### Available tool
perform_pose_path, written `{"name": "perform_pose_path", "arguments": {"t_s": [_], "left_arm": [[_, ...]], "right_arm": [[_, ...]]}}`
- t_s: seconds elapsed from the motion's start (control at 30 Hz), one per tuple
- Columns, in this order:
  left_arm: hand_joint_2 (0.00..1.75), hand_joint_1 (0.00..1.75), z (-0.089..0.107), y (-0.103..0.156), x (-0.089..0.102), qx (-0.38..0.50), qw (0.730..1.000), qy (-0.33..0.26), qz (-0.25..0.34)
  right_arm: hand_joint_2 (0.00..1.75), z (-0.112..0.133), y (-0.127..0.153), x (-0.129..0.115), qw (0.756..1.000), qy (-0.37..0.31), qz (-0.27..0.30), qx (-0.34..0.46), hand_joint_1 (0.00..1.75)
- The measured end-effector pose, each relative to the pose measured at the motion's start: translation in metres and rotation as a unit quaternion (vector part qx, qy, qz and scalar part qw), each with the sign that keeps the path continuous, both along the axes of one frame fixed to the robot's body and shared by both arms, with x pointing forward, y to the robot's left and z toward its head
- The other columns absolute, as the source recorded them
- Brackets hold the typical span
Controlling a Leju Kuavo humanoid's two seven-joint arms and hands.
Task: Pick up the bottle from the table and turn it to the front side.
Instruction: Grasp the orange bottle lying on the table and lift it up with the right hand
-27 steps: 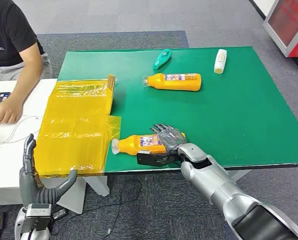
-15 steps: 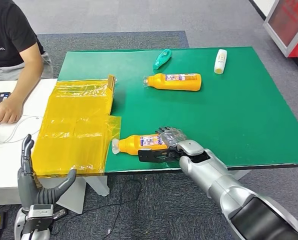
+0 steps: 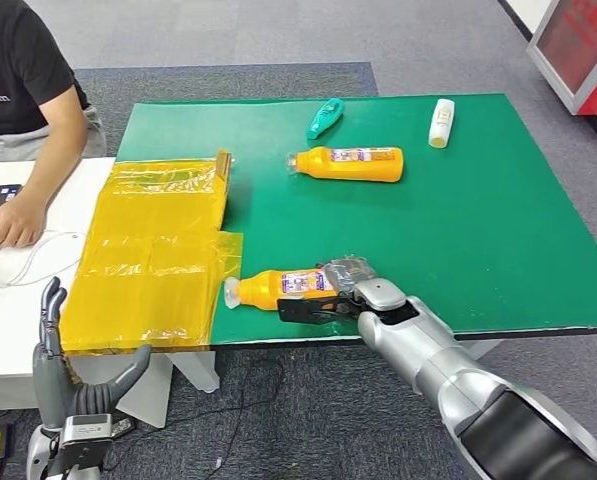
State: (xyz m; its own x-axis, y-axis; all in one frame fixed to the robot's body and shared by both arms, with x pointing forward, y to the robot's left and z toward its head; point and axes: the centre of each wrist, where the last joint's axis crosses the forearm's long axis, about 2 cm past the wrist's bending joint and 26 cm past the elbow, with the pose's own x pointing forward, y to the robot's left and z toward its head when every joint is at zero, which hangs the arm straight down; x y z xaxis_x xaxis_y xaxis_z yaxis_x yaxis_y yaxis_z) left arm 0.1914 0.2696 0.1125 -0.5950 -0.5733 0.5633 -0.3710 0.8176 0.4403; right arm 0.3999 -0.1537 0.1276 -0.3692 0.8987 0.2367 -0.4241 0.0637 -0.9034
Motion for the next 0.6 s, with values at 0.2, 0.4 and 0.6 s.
{"name": "perform_pose_path", "arguments": {"t_s": [0.2,0.4,0.6], "left_arm": [[1.75,0.00,0.001,0.000,0.001,-0.004,1.000,-0.005,-0.002],[1.75,0.00,0.005,-0.002,0.003,-0.008,1.000,-0.014,-0.007],[1.75,0.00,0.012,-0.005,0.008,-0.042,0.998,-0.025,-0.031]], "right_arm": [[1.75,-0.017,0.003,-0.021,0.973,0.007,0.070,0.220,1.75],[1.75,-0.024,0.007,-0.047,0.919,-0.015,0.061,0.390,1.75],[1.75,-0.016,0.007,-0.061,0.842,0.017,0.048,0.537,1.75]]}}
